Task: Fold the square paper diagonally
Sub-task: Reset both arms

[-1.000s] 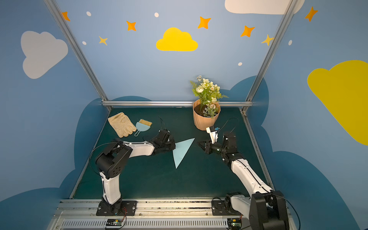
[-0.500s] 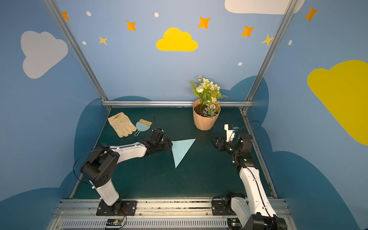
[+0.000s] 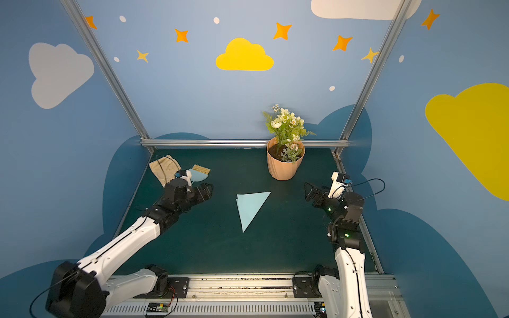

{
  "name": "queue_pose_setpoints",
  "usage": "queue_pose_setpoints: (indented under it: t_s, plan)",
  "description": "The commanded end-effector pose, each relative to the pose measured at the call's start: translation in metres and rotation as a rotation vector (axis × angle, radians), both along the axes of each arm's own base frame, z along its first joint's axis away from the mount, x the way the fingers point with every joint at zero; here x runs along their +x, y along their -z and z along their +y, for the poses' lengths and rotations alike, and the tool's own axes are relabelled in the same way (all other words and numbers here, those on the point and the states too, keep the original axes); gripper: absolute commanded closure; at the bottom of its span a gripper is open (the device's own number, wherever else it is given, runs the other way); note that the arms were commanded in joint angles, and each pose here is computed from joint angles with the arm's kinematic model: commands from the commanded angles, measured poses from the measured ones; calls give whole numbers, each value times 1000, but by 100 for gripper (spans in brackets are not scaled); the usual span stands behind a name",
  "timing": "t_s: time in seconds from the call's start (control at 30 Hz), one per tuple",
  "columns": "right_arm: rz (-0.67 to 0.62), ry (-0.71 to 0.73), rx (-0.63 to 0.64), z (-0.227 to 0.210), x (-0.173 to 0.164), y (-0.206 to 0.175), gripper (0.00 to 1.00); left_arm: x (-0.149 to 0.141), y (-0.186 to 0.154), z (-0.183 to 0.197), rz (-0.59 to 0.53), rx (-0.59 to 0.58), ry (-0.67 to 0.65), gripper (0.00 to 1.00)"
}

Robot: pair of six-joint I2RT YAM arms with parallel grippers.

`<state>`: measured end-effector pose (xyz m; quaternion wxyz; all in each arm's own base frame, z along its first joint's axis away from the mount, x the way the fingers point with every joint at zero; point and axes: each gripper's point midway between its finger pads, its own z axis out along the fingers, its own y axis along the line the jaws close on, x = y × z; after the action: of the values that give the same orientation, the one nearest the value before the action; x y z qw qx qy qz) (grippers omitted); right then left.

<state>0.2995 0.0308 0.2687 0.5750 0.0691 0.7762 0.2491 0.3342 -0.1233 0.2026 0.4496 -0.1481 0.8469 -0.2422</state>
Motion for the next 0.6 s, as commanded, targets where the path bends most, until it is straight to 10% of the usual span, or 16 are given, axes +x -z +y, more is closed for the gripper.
queue_pose_setpoints:
  t_s: [0.0, 0.57]
  plan:
    - [71, 147, -51, -26, 1, 36, 2, -19, 4, 47, -18, 126, -139, 7]
    - [67, 149, -352, -34, 41, 146, 2, -53, 32, 169, -103, 617, -470, 0]
